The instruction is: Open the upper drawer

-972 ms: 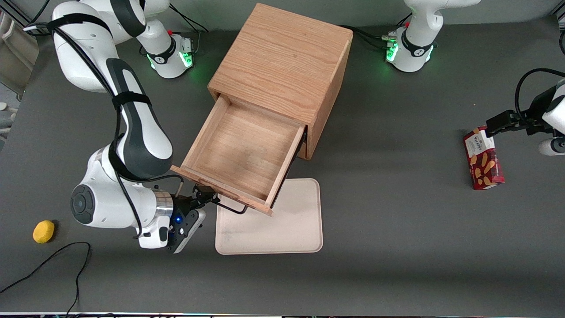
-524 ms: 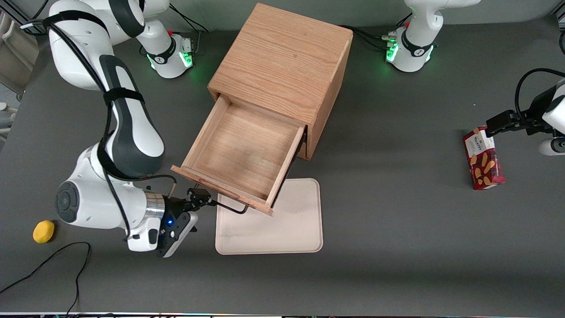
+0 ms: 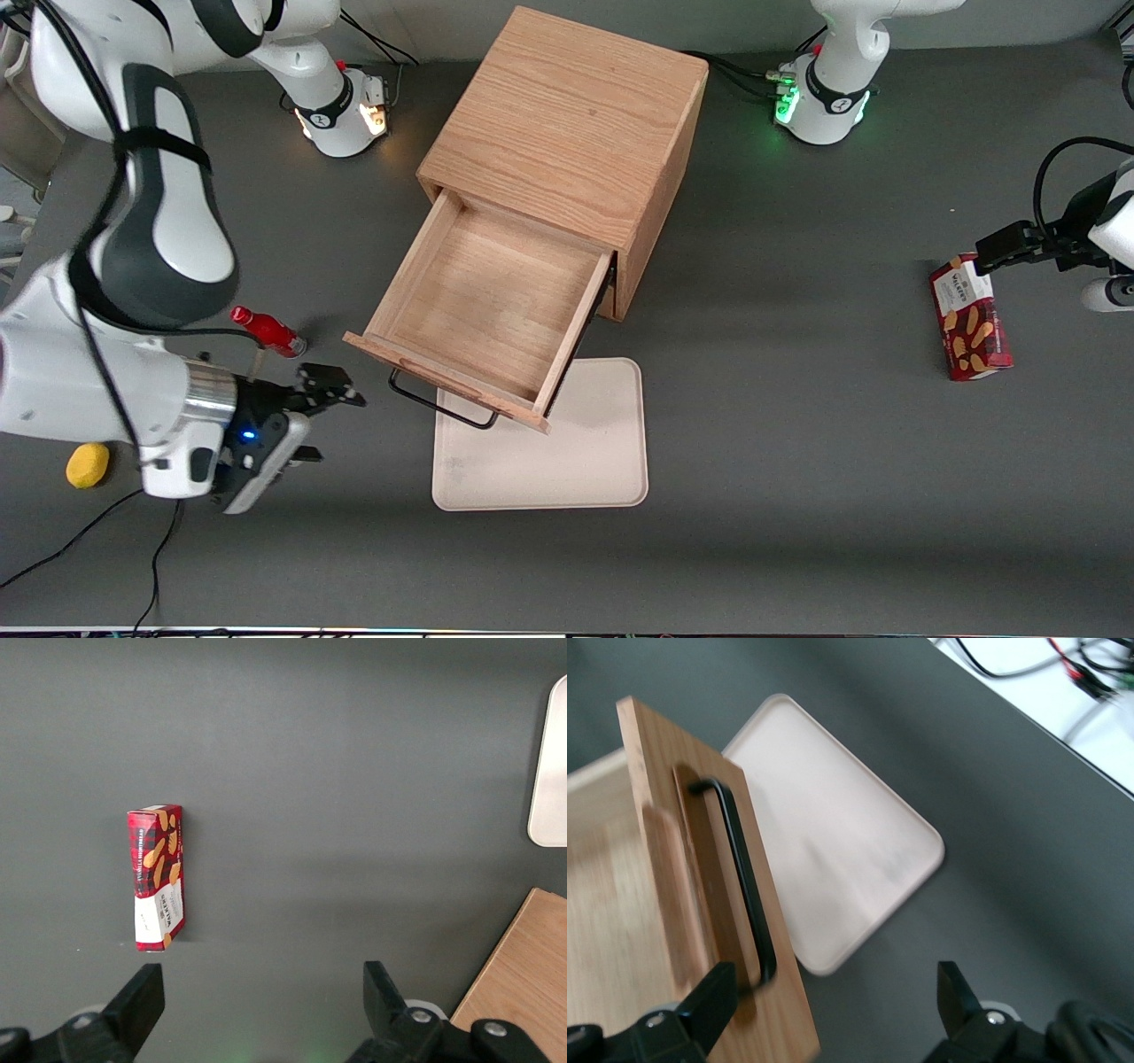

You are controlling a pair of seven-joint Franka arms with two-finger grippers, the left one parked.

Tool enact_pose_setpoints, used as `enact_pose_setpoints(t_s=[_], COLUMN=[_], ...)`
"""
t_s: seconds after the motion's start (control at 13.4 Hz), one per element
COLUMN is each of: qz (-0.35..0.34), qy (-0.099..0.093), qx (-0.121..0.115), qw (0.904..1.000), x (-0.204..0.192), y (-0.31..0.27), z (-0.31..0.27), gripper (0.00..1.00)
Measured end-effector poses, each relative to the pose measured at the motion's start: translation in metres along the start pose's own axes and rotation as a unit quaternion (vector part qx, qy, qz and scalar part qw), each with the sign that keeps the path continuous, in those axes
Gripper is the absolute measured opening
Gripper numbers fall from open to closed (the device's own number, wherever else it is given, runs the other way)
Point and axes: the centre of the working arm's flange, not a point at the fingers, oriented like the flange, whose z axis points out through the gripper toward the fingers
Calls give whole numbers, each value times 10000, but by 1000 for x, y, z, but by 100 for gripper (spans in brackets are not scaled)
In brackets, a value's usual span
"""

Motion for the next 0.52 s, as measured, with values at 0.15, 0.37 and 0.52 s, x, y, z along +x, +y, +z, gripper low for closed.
enact_pose_setpoints(t_s=[0.15, 0.37, 0.52], qz=[92, 514, 1101], qy=[-438, -708, -868], qx=[-343, -499, -517], qw=[9984, 9949, 9888], x=[-23, -66, -102], y=[5, 25, 41], z=[-16, -32, -41], gripper=[100, 100, 100])
